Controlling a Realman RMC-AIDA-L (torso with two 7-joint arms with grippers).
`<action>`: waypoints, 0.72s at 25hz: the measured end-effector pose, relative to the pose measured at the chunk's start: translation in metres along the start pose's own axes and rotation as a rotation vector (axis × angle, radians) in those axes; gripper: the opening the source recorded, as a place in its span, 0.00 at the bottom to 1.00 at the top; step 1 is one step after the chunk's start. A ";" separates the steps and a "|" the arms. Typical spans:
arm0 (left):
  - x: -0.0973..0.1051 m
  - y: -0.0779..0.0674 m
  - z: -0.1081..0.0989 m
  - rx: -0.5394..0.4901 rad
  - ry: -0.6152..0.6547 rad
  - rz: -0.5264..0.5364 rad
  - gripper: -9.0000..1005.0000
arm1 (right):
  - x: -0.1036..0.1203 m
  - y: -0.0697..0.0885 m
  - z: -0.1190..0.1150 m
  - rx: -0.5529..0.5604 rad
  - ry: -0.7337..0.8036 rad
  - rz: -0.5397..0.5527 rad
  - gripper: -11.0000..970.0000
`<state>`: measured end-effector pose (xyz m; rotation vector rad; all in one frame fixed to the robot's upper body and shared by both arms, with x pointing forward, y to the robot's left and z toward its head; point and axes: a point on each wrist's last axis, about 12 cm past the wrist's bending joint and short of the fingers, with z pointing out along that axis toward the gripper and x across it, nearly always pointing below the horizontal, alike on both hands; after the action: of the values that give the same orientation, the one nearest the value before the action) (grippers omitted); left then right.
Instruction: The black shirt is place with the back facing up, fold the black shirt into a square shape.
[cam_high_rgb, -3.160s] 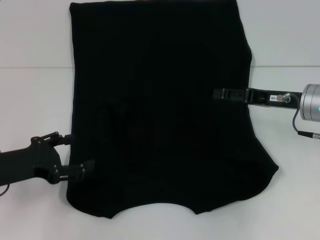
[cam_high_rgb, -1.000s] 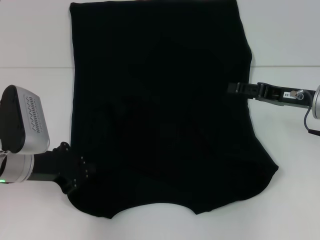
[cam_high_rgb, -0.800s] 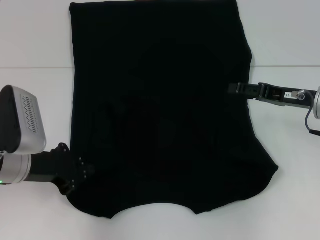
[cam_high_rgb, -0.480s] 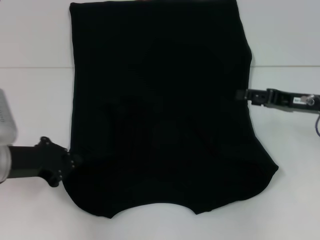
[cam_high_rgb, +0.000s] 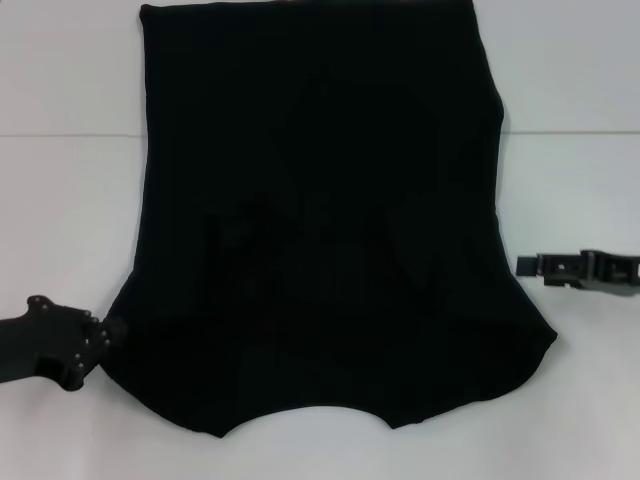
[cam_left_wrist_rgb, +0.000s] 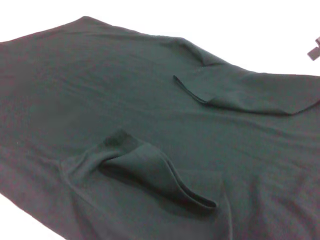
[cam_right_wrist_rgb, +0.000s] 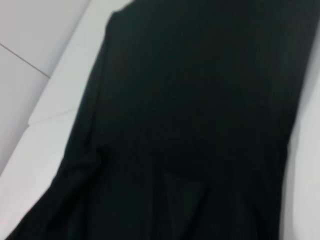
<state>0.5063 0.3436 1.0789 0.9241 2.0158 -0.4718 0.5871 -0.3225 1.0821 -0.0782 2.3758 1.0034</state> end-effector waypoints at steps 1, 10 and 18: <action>0.002 -0.001 -0.001 0.002 -0.005 -0.008 0.02 | 0.003 -0.001 -0.001 -0.001 0.013 0.005 0.74; 0.010 -0.002 -0.002 -0.008 -0.016 -0.046 0.02 | 0.025 -0.005 0.006 0.007 0.115 0.040 0.73; 0.010 0.000 -0.004 -0.016 -0.026 -0.051 0.02 | 0.027 0.000 0.010 -0.019 0.136 0.029 0.73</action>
<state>0.4998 0.3505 1.0731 0.8548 2.0211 -0.4929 0.5686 -0.3120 1.0624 -0.1226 2.4973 1.0651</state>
